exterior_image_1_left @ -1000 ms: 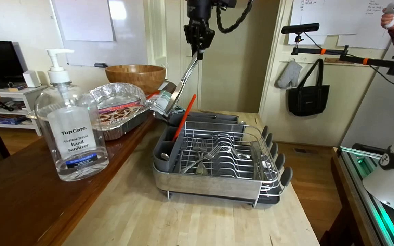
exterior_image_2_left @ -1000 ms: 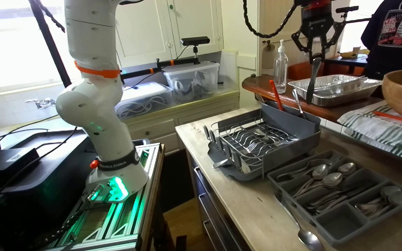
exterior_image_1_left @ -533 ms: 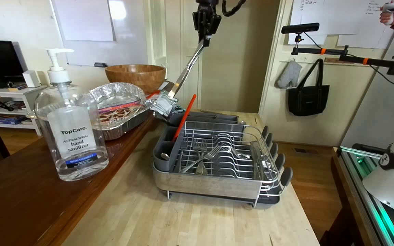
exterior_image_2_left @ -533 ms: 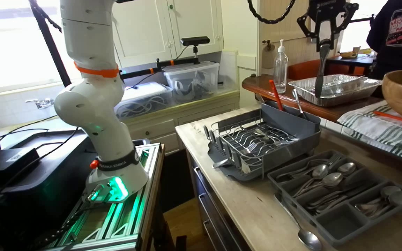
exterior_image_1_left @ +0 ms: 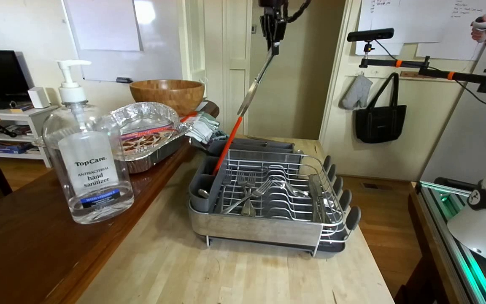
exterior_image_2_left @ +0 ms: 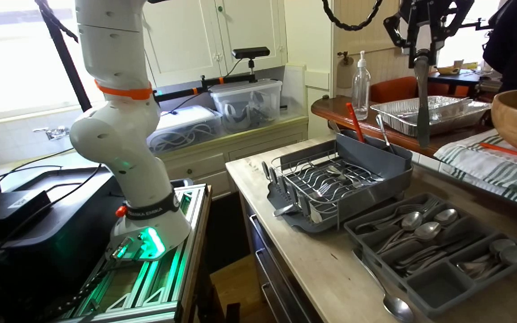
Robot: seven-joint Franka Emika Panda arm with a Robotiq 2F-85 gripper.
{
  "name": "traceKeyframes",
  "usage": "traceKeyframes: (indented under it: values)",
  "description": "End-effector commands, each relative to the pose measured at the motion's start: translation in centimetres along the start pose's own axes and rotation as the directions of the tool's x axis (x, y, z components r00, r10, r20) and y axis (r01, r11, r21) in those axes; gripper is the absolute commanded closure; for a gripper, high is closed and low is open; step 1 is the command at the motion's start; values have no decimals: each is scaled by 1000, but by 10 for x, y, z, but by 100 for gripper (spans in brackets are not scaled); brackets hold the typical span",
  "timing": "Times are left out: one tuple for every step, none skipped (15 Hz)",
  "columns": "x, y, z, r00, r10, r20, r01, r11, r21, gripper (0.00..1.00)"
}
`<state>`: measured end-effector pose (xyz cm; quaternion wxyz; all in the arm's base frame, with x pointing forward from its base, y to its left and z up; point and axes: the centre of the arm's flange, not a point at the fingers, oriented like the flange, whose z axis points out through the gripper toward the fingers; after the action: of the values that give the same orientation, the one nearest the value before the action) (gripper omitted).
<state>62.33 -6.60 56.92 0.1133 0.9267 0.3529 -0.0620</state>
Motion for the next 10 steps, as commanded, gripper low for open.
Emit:
traceKeyframes:
  values:
    - [-2, -7, 20, 991, 85, 107, -86, 996, 5, 93]
    - [1, -7, 28, 988, 94, 121, -95, 995, -2, 93]
    - [3, -8, 33, 986, 106, 132, -106, 994, -9, 93]
    - [7, -10, 41, 983, 123, 139, -121, 992, -22, 93]
    - [9, -12, 48, 978, 147, 147, -144, 989, -35, 93]
    - [10, -14, 56, 973, 175, 149, -169, 984, -50, 93]
    - [10, -17, 64, 969, 201, 145, -195, 979, -61, 93]
    - [8, -19, 72, 964, 233, 128, -225, 972, -70, 93]
    - [6, -22, 80, 960, 262, 102, -255, 964, -77, 93]
    - [5, -23, 87, 953, 295, 74, -288, 954, -88, 93]
